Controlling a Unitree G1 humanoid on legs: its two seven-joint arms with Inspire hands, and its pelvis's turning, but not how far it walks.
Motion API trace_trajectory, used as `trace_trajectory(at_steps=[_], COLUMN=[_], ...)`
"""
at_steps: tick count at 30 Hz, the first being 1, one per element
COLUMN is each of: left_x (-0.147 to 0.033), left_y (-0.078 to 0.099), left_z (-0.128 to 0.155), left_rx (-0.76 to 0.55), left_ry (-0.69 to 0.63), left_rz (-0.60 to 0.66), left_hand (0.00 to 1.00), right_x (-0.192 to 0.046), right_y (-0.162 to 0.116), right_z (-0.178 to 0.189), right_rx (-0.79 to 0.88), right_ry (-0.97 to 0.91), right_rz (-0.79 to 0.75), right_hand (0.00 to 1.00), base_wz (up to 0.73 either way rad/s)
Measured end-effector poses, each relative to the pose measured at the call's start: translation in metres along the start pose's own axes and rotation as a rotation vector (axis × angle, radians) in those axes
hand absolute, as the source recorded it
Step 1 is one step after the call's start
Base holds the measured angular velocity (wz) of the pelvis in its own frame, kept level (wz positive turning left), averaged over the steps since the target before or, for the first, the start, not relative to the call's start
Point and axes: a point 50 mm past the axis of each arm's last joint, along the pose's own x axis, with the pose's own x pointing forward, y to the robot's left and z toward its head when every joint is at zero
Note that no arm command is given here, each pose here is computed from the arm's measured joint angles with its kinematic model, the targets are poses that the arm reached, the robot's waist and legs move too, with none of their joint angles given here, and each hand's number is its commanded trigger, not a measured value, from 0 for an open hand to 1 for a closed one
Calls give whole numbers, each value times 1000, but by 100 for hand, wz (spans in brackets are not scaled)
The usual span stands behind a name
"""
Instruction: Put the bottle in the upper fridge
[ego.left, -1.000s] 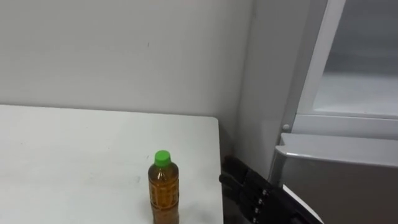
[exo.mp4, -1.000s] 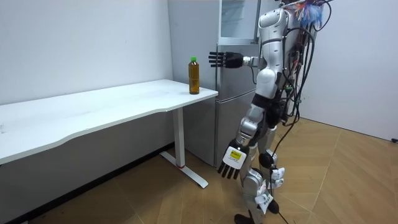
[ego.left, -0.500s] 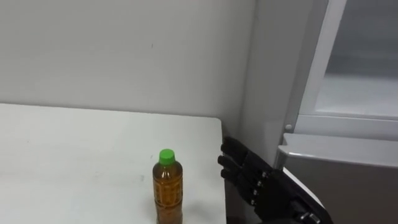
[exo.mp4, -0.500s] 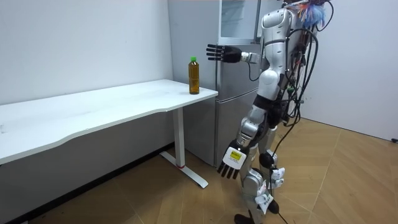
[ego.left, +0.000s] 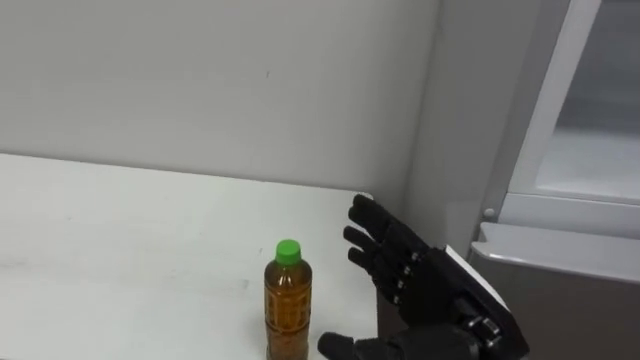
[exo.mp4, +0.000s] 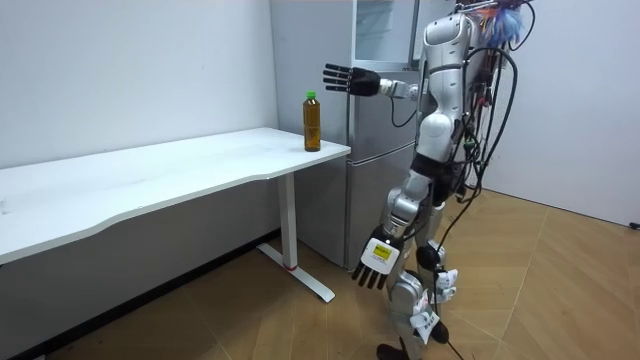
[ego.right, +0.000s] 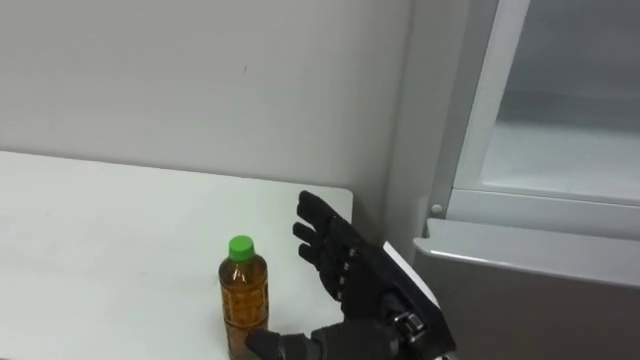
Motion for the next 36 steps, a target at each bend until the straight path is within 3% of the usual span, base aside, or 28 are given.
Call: trace_trajectory(at_steps=[8, 21, 36], left_x=[0, 4, 4], left_y=[1, -4, -4], left_z=[1, 16, 14], left_rx=[35, 122, 132], left_ry=[11, -10, 18], left_rz=[3, 15, 37], left_hand=[0, 0, 0], right_x=[7, 40, 35], right_y=[-3, -17, -42], right_z=[3, 17, -27], right_rx=[-38, -84, -159], right_ry=[-7, -50, 152], right_rz=[-58, -157, -382], right_hand=[0, 0, 0], base_wz=[7, 5, 9])
